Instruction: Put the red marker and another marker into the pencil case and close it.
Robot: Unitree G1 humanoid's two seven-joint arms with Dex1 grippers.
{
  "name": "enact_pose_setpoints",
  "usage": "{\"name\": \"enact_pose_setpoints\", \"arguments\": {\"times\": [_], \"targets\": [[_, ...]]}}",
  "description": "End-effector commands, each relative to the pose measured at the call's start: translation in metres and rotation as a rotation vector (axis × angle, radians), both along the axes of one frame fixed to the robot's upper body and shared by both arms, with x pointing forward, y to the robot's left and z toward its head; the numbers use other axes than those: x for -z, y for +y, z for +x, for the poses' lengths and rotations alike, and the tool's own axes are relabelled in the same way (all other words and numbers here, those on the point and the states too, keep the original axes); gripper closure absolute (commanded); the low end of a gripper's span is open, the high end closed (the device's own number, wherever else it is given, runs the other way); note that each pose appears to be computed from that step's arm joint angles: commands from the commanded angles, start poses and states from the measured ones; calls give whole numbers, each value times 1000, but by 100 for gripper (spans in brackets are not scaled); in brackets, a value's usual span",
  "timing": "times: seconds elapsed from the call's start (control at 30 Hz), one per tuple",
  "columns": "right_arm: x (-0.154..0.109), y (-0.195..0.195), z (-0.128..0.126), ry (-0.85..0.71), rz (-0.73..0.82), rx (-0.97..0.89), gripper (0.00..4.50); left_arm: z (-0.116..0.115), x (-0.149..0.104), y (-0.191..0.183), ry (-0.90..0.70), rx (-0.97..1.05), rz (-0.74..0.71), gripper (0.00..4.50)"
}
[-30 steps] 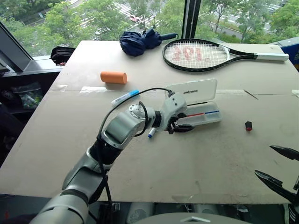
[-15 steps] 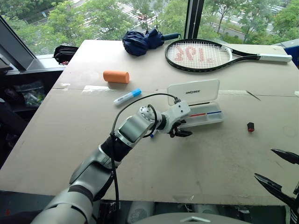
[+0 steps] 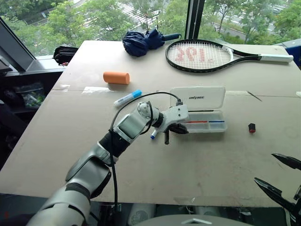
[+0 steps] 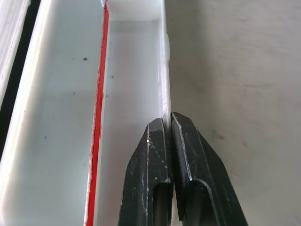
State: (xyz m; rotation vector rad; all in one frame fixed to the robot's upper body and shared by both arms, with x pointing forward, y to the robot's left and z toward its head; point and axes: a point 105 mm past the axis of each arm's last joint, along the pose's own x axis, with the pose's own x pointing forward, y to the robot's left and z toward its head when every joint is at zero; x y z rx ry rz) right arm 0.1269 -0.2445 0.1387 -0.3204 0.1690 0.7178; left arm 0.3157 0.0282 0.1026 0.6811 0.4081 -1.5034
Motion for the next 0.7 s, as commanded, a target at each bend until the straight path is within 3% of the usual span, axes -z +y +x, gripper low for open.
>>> {"name": "enact_pose_setpoints", "arguments": {"times": [0.03, 0.6, 0.63, 0.7], "targets": [[-9, -5, -2, -30, -26, -7, 0, -11, -2, 4, -20, 97, 5, 446], [-15, -5, 6, -17, -43, -51, 0, -21, 4, 13, -28, 102, 15, 446], [-15, -5, 6, -15, -43, -52, 0, -21, 3, 13, -27, 99, 9, 388], [-15, -5, 6, -14, -42, -54, 0, -21, 0, 13, -34, 93, -5, 316]]}}
